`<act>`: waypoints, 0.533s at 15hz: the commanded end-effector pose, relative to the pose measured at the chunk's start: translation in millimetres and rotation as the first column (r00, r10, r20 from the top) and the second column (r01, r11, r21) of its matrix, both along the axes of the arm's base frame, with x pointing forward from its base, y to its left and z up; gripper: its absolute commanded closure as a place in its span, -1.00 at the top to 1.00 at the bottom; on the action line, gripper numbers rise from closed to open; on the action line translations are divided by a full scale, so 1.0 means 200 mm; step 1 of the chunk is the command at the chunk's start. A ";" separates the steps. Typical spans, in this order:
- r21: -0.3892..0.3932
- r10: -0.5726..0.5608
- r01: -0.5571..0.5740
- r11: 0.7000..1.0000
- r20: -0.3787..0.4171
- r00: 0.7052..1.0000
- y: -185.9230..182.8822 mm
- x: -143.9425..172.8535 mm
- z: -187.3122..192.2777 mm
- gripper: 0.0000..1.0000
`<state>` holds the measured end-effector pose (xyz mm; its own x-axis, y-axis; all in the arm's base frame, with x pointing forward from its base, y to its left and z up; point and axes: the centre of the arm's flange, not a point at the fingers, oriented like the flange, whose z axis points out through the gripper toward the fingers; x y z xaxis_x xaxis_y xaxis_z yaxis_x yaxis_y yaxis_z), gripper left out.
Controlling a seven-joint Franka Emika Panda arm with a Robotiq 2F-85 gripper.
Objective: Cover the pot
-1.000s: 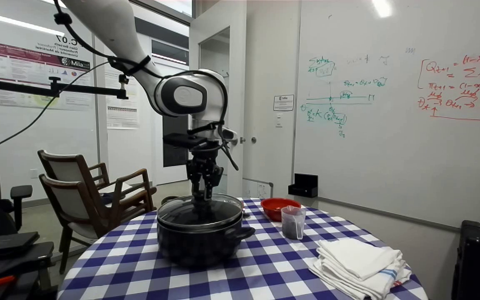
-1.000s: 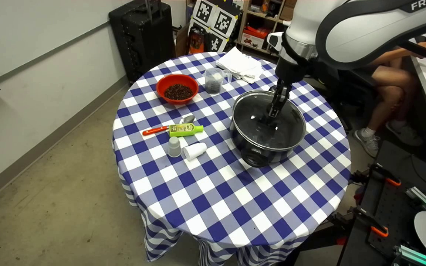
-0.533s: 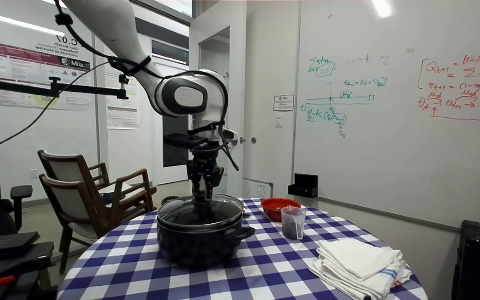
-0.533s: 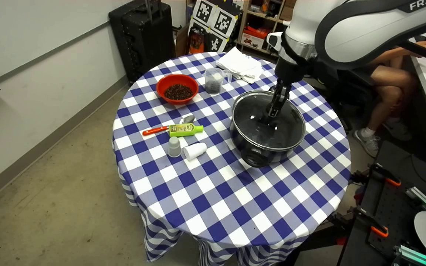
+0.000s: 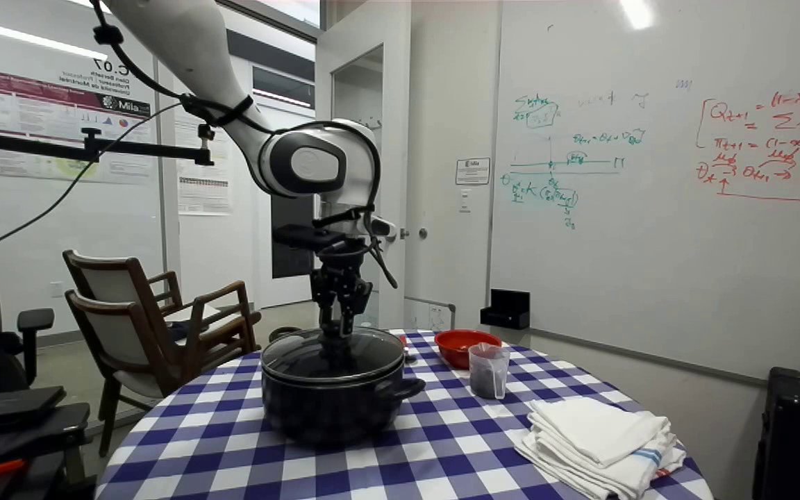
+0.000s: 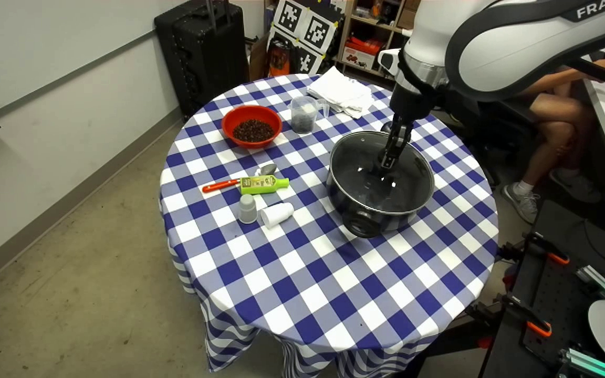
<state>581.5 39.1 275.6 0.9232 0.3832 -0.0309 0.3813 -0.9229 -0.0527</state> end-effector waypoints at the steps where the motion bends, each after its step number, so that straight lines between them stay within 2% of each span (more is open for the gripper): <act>1: 0.016 0.002 -0.002 1.000 -0.002 1.000 -0.01 0.00 0.04 -0.50; 8: 0.016 -0.005 0.005 1.000 0.000 1.000 -0.01 -0.01 0.04 -0.50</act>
